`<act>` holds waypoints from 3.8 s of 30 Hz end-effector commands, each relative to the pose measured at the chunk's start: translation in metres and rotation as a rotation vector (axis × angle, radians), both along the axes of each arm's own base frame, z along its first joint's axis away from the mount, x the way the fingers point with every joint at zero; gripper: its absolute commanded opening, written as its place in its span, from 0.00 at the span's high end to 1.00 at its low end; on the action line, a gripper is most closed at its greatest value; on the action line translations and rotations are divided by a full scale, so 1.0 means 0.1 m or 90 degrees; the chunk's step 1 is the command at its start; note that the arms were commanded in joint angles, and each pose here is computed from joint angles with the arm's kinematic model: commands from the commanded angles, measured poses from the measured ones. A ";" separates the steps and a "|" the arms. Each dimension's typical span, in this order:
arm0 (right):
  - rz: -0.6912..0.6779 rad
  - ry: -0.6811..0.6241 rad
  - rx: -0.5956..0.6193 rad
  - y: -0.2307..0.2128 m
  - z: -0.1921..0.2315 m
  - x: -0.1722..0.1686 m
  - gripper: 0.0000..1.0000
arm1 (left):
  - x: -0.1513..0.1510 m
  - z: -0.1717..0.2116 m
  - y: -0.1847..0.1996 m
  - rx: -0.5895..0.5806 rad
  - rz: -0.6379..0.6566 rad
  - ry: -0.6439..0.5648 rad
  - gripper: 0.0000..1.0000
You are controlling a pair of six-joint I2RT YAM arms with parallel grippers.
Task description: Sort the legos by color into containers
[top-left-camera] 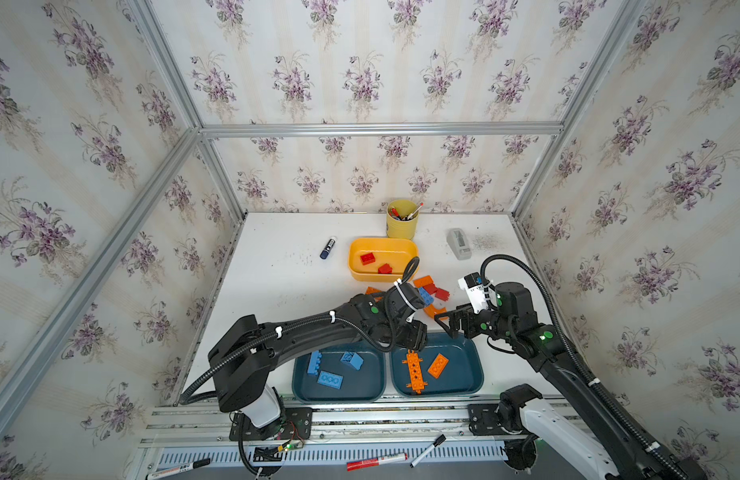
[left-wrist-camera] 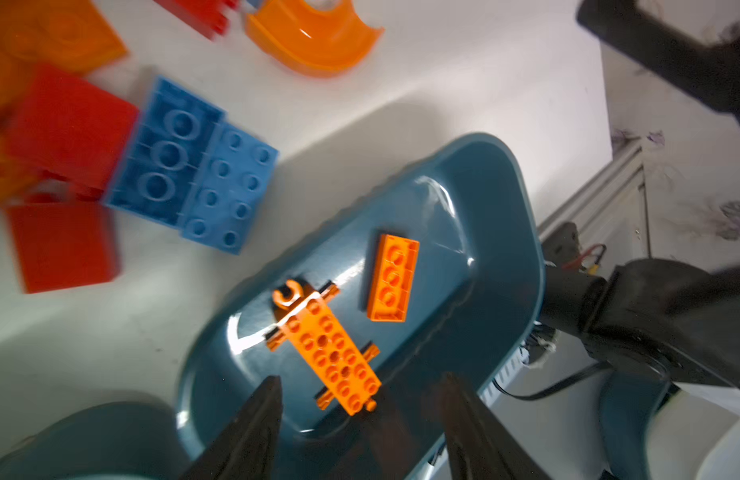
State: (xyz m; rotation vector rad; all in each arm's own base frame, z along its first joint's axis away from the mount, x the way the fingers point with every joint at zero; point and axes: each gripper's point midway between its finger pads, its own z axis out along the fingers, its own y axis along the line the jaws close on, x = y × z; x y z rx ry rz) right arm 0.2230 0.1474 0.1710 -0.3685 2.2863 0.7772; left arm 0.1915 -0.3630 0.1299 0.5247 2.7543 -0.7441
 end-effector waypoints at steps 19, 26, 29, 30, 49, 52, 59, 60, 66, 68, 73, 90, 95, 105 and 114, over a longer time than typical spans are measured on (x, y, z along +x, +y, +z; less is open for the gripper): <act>0.023 -0.012 0.032 0.11 0.07 0.08 0.00 | 1.58 -0.47 1.01 0.130 0.528 -0.005 0.31; 0.034 -0.004 0.036 0.15 0.01 0.11 0.00 | 1.73 -0.65 1.06 0.144 0.587 0.010 0.32; 0.037 -0.007 0.036 0.16 0.02 0.13 0.00 | 1.80 -0.71 1.02 0.151 0.590 0.012 0.32; 0.038 -0.008 0.037 0.16 0.02 0.14 0.00 | 1.83 -0.72 1.01 0.153 0.591 0.013 0.32; 0.053 -0.005 0.039 0.20 -0.02 0.14 0.00 | 1.90 -1.06 1.13 0.236 0.674 0.056 0.38; 0.056 -0.003 0.042 0.21 -0.02 0.15 0.00 | 1.85 -1.11 1.14 0.249 0.670 0.071 0.42; 0.054 -0.003 0.041 0.21 -0.02 0.16 0.00 | 1.74 -1.08 1.12 0.289 0.640 0.083 0.44; 0.054 -0.002 0.040 0.21 -0.02 0.16 0.00 | 1.72 -1.08 1.12 0.293 0.638 0.085 0.44; 0.055 -0.004 0.042 0.21 -0.02 0.16 0.00 | 1.66 -1.12 1.12 0.307 0.629 0.089 0.57; 0.054 -0.005 0.040 0.20 -0.02 0.15 0.00 | 1.68 -1.14 1.13 0.310 0.627 0.088 0.63; 0.052 -0.005 0.035 0.19 -0.04 0.13 0.00 | 1.73 -1.06 1.14 0.304 0.619 0.074 0.78; 0.049 -0.017 0.041 0.20 0.03 0.19 0.00 | 1.79 0.35 1.09 0.216 0.435 -0.101 0.79; 0.030 -0.025 0.013 0.11 0.06 0.17 0.00 | 1.39 0.50 0.66 0.185 0.295 -0.111 0.79; -0.005 -0.027 -0.001 -0.02 0.04 0.17 0.00 | -0.01 0.51 0.02 0.118 -0.009 -0.082 0.79; -0.027 -0.020 -0.019 -0.11 0.00 0.14 0.00 | -0.62 0.19 -0.41 0.049 -0.107 -0.026 0.76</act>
